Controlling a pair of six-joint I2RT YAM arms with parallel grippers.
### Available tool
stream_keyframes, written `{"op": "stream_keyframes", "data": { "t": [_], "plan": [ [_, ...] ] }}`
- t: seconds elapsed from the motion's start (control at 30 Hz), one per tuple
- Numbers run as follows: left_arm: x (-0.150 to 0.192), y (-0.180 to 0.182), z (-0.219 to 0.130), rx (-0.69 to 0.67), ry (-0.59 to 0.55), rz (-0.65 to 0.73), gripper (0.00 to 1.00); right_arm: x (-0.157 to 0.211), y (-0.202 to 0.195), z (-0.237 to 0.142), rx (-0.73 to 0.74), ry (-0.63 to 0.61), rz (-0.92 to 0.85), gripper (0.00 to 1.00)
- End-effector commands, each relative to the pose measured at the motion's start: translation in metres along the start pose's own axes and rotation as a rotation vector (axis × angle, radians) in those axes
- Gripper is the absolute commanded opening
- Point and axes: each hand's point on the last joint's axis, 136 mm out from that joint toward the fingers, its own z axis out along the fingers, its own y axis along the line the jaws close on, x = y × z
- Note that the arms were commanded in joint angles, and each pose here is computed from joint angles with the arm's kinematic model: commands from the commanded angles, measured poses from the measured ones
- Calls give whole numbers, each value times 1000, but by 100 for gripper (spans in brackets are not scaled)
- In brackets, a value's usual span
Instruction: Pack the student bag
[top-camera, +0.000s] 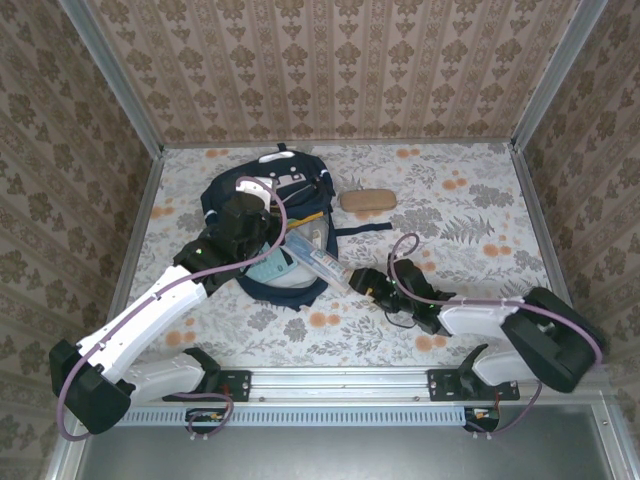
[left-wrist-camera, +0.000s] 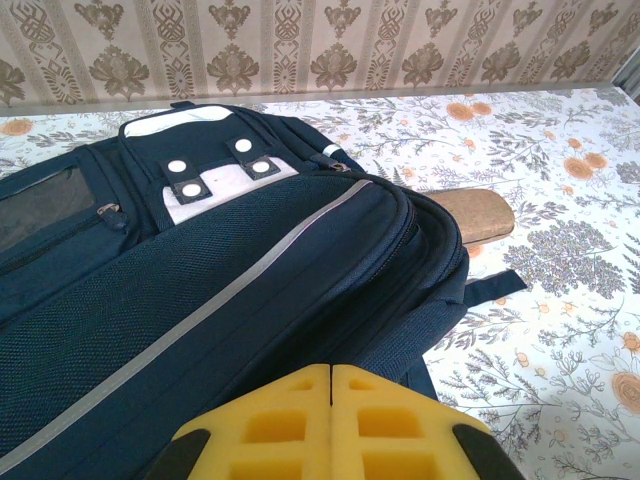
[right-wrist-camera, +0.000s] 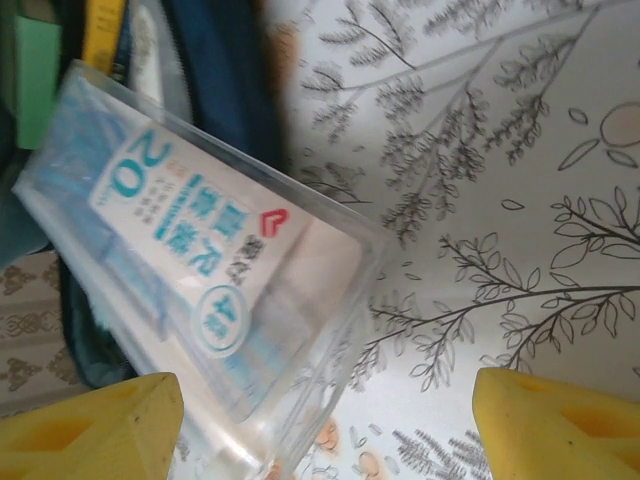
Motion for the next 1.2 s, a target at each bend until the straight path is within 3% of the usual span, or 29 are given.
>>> {"op": "stream_keyframes", "data": {
  "t": [0.0, 0.17, 0.43, 0.5, 0.6, 0.7, 1.17],
  "plan": [
    [-18, 0, -6, 5, -69, -30, 0, 3, 30, 14, -125, 28, 33, 76],
    [-18, -1, -7, 7, -70, -29, 0, 5, 45, 31, -191, 50, 51, 67],
    [-19, 0, -9, 3, -74, -28, 0, 3, 54, 38, -297, 33, 86, 33],
    [-19, 0, -9, 3, -75, -29, 0, 2, 59, 33, -330, 21, 81, 19],
    [-19, 0, -9, 3, -75, -31, 0, 1, 67, 24, -379, 13, 67, 16],
    [-19, 0, -7, 3, -72, -29, 0, 2, 77, 16, -414, 15, 41, 3],
    [-44, -11, -5, 17, -88, -52, 0, 5, 84, -44, -410, -15, -40, 0]
  ]
}}
